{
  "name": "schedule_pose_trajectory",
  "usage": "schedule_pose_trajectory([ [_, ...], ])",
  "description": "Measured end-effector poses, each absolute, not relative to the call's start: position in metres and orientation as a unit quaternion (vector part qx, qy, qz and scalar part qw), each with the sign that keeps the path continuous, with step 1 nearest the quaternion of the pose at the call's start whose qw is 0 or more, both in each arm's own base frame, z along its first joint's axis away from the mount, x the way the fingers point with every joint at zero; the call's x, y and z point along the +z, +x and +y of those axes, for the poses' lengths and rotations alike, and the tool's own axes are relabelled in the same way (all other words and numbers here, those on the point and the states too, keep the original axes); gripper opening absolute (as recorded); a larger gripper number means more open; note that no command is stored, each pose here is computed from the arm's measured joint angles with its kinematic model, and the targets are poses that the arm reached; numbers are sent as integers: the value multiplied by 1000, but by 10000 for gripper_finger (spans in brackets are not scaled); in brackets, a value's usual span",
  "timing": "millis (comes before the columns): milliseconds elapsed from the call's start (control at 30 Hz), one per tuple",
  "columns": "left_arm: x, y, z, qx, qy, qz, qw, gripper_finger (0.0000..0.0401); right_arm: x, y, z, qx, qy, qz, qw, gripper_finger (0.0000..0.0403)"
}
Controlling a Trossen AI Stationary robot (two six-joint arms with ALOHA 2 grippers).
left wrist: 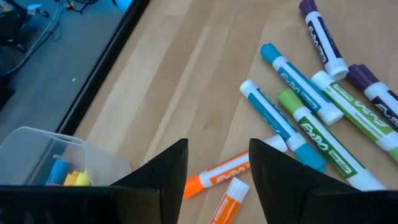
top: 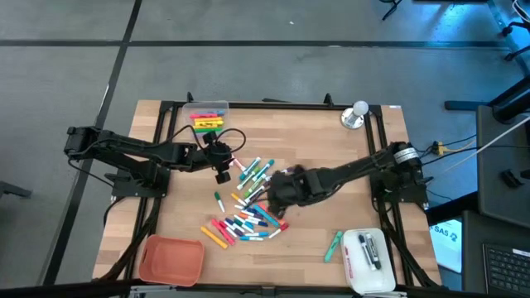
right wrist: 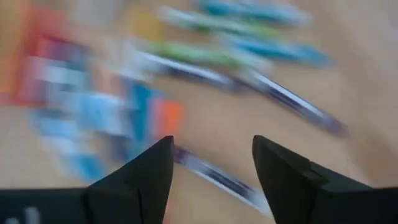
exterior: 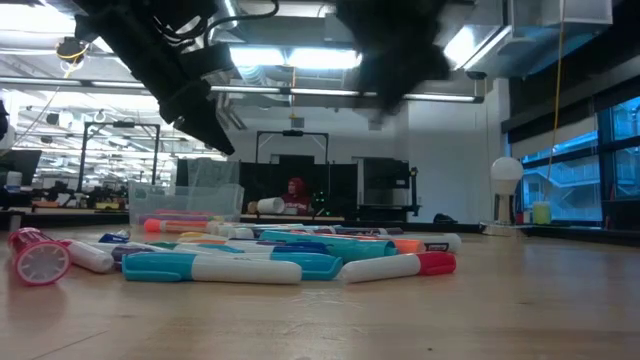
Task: Pick & Place Markers
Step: Put the middle center violet pen into the white bin
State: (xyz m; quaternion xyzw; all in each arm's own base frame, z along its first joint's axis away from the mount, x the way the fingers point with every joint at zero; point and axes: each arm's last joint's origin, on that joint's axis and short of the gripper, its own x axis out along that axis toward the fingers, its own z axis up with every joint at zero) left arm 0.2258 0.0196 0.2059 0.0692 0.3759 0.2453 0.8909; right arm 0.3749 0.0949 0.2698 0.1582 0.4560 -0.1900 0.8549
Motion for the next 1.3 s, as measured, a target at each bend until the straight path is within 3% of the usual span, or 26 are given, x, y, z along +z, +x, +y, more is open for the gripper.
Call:
schedule_pose_trajectory([
  [133,206,226,20,245,70,376,891,166,275,388,83,-139,137,430,881,217],
  [367,205,225,19,238,58,379,893,166,268,386,50,-178,120,468,857,217],
  [967,207,227,21,220,88,377,896,166,235,403,-5,-164,34,523,836,216],
  [1167,207,227,25,228,83,374,895,166,218,407,-21,-103,-35,563,819,216],
  [1300,205,225,25,227,84,390,889,166,202,408,-23,-50,-27,597,800,216],
])
